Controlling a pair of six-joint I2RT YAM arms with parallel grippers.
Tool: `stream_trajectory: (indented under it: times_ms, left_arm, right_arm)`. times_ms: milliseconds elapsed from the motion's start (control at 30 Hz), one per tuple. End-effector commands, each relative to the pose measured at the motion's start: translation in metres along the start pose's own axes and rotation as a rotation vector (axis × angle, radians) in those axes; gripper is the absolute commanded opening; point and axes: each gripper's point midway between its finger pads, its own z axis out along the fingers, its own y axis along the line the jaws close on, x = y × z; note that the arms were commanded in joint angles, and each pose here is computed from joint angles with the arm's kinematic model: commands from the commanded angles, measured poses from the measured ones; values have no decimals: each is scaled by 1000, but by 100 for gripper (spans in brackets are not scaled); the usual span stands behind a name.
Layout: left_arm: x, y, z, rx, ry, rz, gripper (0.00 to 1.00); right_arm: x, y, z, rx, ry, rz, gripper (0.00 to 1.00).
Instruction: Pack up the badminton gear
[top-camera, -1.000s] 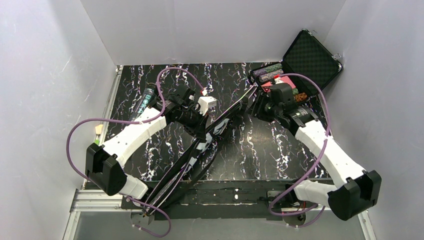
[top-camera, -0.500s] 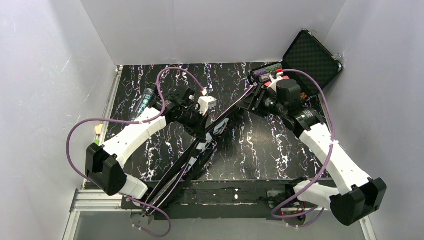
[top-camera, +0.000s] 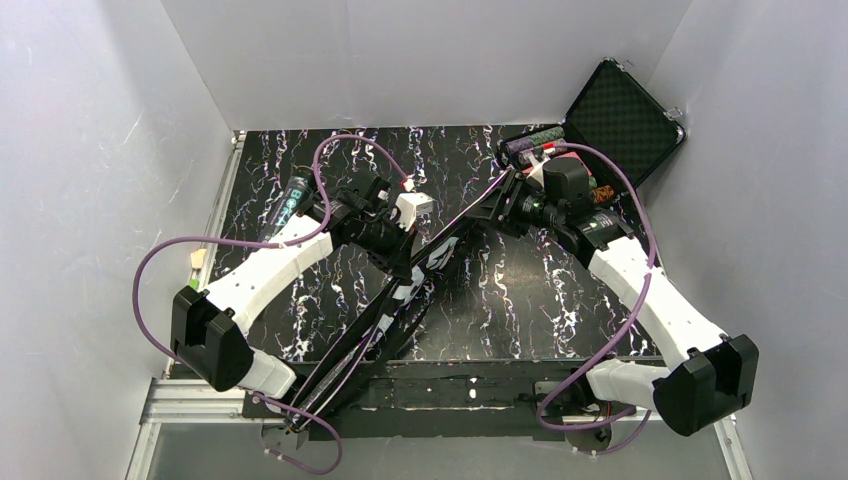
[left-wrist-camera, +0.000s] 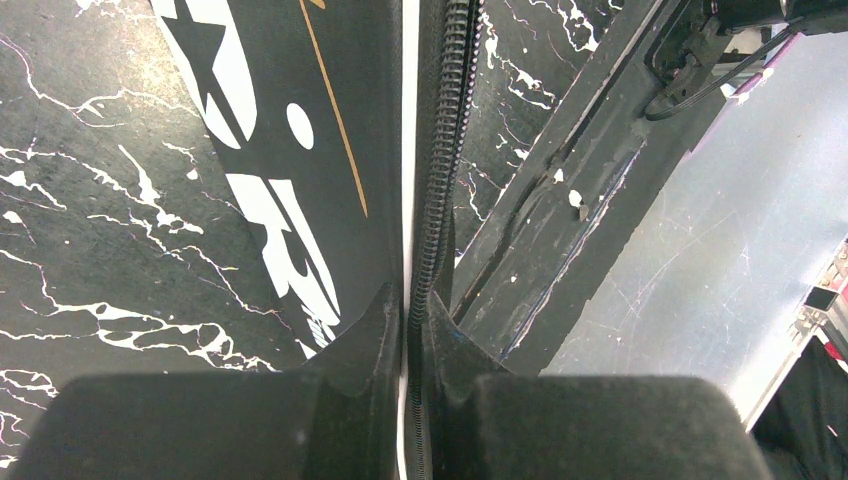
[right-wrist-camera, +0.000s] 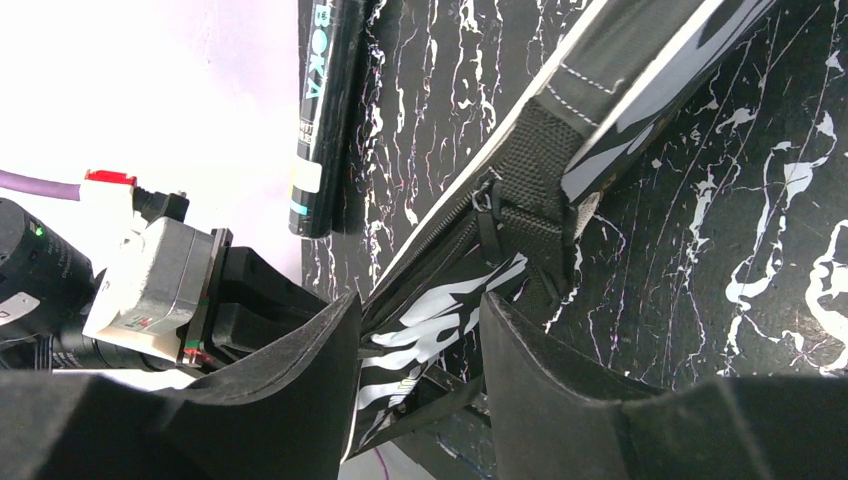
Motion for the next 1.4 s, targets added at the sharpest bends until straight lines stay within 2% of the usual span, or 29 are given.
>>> stream_trajectory:
  times_ms: [0, 367, 567, 1067, 1367]
  left_arm:
    - [-17, -17, -20, 38, -71, 30, 0]
    - [-18, -17, -21, 38, -71, 30, 0]
    - [-17, -17, -20, 40, -68, 25, 0]
    - [-15, -18, -21, 41, -69, 26, 0]
    - [-15, -18, -21, 39, -72, 27, 0]
  right_arm:
    - [-7, 3, 5, -45, -13, 20, 53]
    - [-13, -9, 11, -55, -23, 60, 46]
    - [-16, -7, 11, -91, -35, 72, 37]
    - [-21, -6, 13, -101, -40, 87, 28]
    - [-19, -9, 17, -97, -29, 98, 6]
